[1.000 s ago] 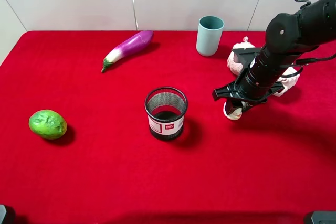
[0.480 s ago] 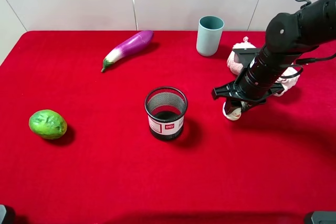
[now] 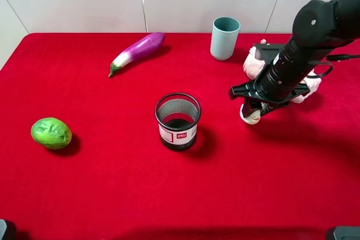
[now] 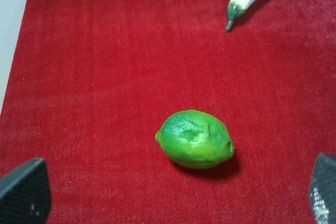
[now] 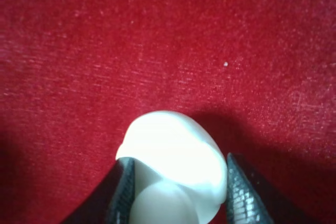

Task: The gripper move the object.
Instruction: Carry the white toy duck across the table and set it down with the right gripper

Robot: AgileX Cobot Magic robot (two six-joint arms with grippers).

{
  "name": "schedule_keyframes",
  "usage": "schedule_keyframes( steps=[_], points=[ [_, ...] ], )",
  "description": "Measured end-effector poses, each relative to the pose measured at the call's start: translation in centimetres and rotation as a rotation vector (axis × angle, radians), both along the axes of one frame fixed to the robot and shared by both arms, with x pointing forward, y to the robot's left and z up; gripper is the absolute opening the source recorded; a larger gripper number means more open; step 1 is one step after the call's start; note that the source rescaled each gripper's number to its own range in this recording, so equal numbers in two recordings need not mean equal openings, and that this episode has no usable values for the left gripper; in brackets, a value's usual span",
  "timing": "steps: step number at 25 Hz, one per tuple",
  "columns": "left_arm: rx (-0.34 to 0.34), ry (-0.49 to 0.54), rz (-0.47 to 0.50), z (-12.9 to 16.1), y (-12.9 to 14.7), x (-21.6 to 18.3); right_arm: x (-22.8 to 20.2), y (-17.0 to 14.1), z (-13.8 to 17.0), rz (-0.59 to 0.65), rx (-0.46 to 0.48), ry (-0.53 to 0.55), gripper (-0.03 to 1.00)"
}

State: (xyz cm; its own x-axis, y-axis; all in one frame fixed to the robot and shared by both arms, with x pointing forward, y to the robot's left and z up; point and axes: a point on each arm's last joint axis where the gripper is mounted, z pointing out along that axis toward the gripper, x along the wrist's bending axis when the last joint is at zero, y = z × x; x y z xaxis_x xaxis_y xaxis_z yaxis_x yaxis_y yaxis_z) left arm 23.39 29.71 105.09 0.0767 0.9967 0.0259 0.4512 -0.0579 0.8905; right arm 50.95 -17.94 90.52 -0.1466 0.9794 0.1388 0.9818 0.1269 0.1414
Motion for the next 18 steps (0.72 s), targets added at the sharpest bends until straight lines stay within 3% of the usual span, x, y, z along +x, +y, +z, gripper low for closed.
schedule_keyframes(
  steps=[18],
  points=[
    [0.000,0.000,0.000,0.0,0.0,0.0,3.4,1.3,7.9,0.033,-0.014,0.009,0.02]
  ],
)
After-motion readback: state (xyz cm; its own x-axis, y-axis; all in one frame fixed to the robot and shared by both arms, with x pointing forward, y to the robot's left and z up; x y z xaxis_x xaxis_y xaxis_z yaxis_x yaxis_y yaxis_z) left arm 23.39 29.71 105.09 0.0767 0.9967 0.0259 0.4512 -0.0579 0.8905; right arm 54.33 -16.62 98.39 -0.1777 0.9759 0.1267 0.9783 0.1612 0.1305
